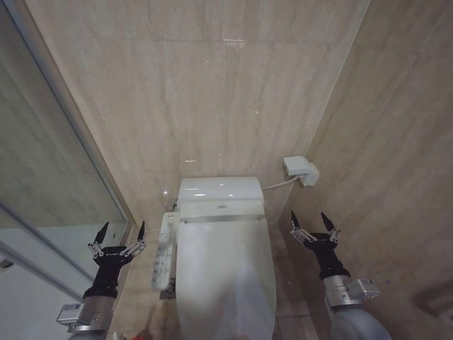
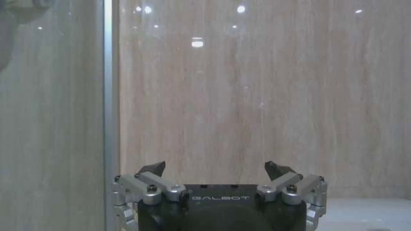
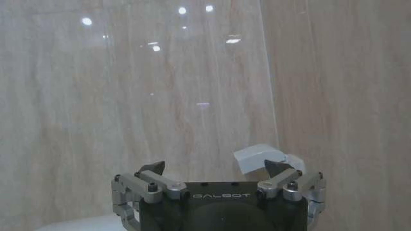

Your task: Open the toilet lid, clean the toilet bowl with a toilet brush, close the toilet lid, and flush.

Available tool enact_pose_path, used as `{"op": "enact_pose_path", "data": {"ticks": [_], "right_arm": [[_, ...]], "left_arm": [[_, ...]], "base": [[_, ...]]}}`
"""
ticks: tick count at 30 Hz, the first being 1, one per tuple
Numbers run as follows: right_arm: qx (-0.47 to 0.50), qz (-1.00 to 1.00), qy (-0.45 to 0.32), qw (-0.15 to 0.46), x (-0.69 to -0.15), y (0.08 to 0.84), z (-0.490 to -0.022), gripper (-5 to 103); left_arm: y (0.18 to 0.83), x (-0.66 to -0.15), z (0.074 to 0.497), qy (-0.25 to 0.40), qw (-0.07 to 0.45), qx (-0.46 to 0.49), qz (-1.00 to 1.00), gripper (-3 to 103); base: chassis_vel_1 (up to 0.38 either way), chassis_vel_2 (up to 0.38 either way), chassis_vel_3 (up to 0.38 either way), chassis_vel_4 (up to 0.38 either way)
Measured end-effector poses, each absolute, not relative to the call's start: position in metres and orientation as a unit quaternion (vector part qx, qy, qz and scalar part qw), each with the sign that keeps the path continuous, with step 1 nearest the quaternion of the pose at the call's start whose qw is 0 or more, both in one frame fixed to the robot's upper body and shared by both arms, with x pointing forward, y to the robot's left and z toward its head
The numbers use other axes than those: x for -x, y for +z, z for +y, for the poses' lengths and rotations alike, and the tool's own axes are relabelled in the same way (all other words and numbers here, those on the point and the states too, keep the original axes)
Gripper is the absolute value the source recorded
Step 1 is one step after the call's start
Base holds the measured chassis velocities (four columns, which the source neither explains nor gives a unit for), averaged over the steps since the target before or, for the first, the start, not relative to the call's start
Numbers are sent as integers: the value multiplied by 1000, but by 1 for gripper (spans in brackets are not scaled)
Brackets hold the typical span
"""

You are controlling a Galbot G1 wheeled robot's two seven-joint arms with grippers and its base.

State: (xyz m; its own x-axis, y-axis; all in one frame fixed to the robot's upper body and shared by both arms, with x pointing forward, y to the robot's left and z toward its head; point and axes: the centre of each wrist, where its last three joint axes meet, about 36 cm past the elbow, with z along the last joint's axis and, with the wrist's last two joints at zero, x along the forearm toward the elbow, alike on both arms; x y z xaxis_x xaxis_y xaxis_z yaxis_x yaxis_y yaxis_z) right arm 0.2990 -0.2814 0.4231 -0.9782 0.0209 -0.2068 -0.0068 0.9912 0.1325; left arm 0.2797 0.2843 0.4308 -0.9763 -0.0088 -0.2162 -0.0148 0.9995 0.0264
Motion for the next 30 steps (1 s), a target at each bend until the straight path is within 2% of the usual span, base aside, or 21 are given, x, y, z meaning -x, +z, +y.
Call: {"op": "enact_pose_path", "data": {"ticks": [12, 26, 30], "right_arm": [[-3, 992, 66, 104, -299, 423, -281, 100], [-4, 992, 66, 104, -299, 423, -281, 100], [-4, 992, 66, 104, -299, 423, -281, 100]], "left_arm": [[431, -280, 284, 14, 109, 6, 994, 100], [431, -280, 284, 14, 108, 6, 994, 100], [431, -280, 284, 14, 108, 6, 994, 100]], "base": [[251, -249, -248, 238], [338, -333, -340, 344], [142, -101, -152, 178]]}}
